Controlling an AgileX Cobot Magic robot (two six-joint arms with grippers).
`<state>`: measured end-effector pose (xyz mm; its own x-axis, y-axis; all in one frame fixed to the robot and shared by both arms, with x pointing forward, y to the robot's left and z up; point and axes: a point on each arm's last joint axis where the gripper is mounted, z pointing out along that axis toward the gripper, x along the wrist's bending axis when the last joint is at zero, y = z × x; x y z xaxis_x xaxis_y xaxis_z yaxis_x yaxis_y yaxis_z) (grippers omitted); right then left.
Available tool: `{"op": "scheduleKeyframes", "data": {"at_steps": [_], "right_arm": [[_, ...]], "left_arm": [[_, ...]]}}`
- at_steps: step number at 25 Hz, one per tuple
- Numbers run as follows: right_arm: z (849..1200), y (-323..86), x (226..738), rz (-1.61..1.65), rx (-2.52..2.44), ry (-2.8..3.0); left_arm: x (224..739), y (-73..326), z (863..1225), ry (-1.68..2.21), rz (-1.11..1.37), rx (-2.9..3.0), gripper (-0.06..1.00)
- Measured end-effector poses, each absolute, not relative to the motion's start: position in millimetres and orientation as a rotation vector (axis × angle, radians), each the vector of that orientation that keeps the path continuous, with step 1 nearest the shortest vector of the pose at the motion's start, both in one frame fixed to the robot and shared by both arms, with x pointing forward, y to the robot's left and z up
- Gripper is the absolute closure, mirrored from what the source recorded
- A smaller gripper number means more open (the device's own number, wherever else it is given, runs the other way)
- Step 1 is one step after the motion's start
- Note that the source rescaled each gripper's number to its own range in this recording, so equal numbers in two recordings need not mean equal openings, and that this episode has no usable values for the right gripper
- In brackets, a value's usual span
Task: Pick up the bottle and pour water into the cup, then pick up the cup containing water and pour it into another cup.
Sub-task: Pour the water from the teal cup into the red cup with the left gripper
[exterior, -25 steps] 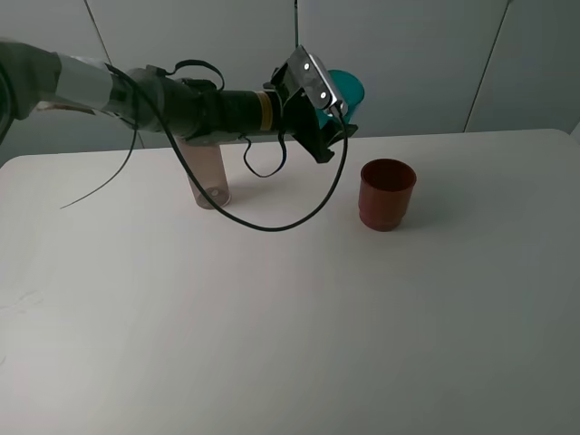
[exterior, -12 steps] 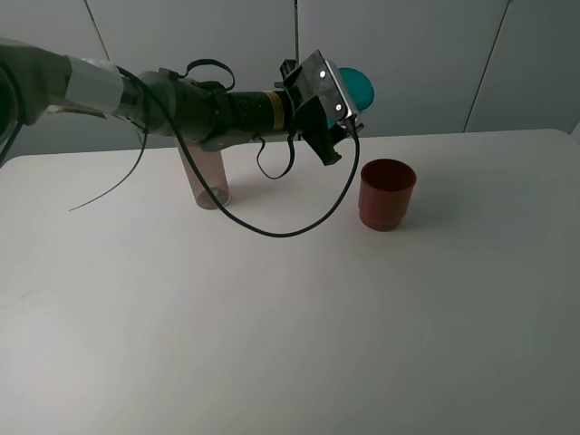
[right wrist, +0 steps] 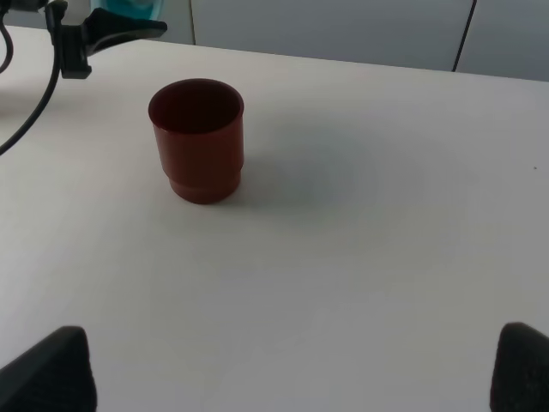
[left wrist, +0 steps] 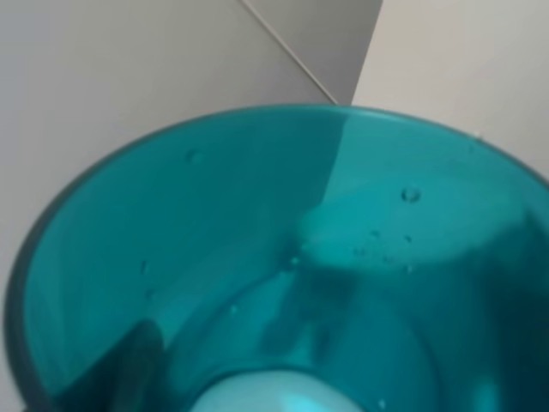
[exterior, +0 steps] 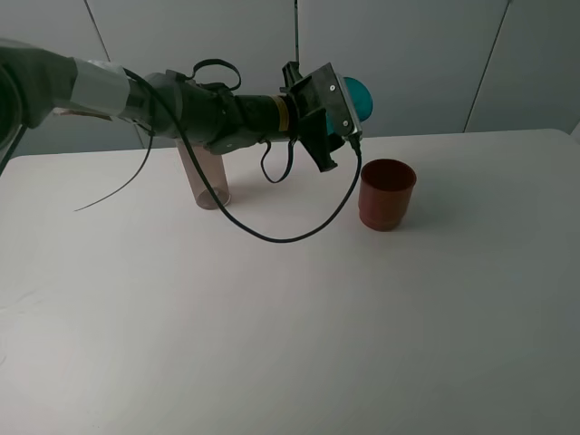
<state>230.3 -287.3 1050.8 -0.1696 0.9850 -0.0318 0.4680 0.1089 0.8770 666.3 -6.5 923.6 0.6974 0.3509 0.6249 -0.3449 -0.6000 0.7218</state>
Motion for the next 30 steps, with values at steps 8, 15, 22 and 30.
{"op": "scheduleKeyframes", "data": {"at_steps": [8,15,22,30], "right_arm": [[1050.8,-287.3,230.3,0.993,1.427,1.726],[1050.8,-287.3,230.3,0.993,1.427,1.726],[1050.8,-287.3,230.3,0.993,1.427,1.726],[1050.8,-287.3,230.3,0.993,1.427,1.726]], "left_arm": [[665.5,-7.5,923.1,-0.007,0.971,2.003,0.89],[660.4,-14.5,922.9,-0.050,0.976,2.007,0.89],[657.2,-18.9,920.5,-0.075,1.005,2.056,0.89],[661.4,-28.0,935.9,-0.082,1.061,2.071,0.89]]}}
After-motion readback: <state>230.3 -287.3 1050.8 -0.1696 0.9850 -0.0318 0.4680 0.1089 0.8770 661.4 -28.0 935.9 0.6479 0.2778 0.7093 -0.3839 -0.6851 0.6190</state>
